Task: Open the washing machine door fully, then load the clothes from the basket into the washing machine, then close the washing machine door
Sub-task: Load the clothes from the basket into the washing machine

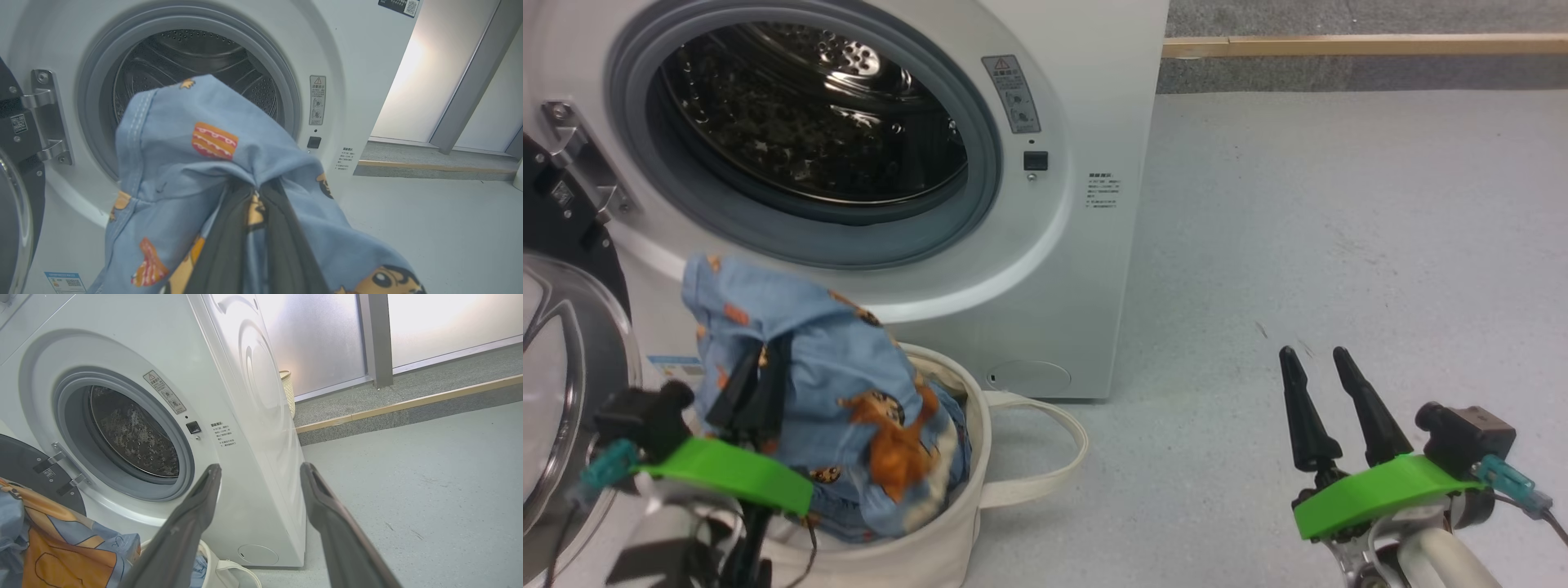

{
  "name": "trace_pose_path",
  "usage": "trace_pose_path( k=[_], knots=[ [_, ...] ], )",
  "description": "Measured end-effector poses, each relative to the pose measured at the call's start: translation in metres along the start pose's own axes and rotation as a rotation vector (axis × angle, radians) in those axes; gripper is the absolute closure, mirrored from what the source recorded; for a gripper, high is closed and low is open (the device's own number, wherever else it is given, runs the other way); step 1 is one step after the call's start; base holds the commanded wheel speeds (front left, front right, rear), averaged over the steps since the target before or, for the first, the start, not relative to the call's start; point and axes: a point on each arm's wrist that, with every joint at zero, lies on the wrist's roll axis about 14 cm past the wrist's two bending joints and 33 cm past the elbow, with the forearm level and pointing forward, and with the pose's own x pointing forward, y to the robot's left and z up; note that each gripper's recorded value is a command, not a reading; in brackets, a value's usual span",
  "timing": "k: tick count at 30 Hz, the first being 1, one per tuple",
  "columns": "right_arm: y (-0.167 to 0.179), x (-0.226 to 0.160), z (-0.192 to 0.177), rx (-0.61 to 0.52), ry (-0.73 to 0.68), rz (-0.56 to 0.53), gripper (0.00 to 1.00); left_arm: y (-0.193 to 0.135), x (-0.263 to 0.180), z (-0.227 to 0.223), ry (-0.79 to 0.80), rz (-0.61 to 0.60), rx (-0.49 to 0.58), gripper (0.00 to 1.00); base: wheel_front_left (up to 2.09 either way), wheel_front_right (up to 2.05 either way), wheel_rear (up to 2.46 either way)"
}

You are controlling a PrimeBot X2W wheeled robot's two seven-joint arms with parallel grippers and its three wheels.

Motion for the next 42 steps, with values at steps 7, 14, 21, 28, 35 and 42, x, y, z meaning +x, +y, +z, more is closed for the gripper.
trace_pose_path(
  k=[7,14,21,28,35,42],
  knots=[
    [-0.007,-0.003,-0.002,0.004,0.007,-0.022,0.0,-0.001,0.026,0.028,-0.047,-0.045,0.064,1.0,0.0,0.0,0.0],
    [-0.022,-0.01,-0.008,0.011,0.023,-0.074,0.0,0.003,0.075,0.049,-0.096,-0.068,0.108,1.0,0.0,0.0,0.0],
    [-0.048,-0.005,-0.013,0.005,0.035,-0.141,0.0,0.013,0.129,0.064,-0.166,-0.054,0.09,1.0,0.0,0.0,0.0],
    [-0.076,0.001,-0.024,-0.019,0.068,-0.203,0.0,0.025,0.17,0.026,-0.13,-0.018,0.03,1.0,0.0,0.0,0.0],
    [-0.097,0.008,-0.037,-0.041,0.101,-0.244,0.0,0.025,0.19,-0.046,-0.008,-0.002,0.016,1.0,0.0,0.0,0.0],
    [-0.121,-0.014,-0.051,-0.066,0.165,-0.322,0.0,0.021,0.192,-0.119,0.157,0.043,-0.042,1.0,0.0,0.0,0.0]
  ],
)
